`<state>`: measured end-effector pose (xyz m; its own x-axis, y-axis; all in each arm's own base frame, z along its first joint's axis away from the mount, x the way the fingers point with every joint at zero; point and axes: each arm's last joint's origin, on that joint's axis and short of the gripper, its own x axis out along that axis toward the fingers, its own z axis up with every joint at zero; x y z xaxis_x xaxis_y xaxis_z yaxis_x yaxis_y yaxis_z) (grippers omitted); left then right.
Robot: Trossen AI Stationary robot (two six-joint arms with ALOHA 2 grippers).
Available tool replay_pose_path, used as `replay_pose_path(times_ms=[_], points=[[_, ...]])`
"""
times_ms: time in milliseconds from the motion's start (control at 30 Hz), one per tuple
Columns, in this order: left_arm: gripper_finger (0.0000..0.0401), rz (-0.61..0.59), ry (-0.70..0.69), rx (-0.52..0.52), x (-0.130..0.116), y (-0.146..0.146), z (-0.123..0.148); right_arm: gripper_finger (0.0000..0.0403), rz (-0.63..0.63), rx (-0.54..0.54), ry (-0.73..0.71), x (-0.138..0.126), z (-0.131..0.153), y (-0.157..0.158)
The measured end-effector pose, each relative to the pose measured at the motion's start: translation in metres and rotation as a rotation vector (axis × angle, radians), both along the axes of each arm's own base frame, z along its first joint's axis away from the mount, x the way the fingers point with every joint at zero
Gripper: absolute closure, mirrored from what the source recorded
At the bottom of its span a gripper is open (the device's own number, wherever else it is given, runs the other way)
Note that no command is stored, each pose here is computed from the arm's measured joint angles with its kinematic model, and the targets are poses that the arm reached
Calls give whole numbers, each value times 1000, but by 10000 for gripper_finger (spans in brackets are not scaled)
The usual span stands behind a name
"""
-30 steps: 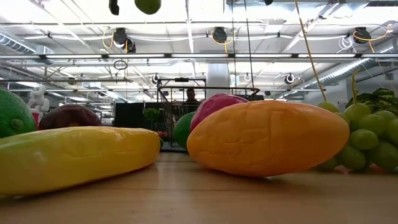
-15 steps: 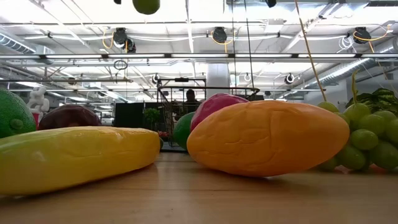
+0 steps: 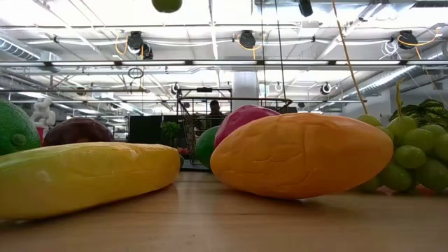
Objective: Build produce basket
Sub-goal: Put the top green pear into the gold wire basket
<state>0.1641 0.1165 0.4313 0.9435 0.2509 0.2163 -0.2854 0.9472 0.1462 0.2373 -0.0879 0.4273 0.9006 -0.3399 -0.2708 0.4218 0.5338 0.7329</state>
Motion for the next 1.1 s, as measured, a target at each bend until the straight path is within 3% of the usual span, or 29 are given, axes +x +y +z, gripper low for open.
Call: replay_pose_path(times_ms=[200, 467, 800, 1100], points=[[401, -27, 12, -150, 16, 9, -11, 332, 18, -47, 41, 1, -7, -2], [401, 74, 22, -260, 54, 27, -34, 332, 110, -125, 22, -16, 2, -11], [401, 227, 129, -367, 111, 51, -89, 332, 229, -284, -8, -53, 16, -23], [401, 288, 224, -488, 144, 56, -134, 332, 219, -377, 38, -76, 18, -30]])
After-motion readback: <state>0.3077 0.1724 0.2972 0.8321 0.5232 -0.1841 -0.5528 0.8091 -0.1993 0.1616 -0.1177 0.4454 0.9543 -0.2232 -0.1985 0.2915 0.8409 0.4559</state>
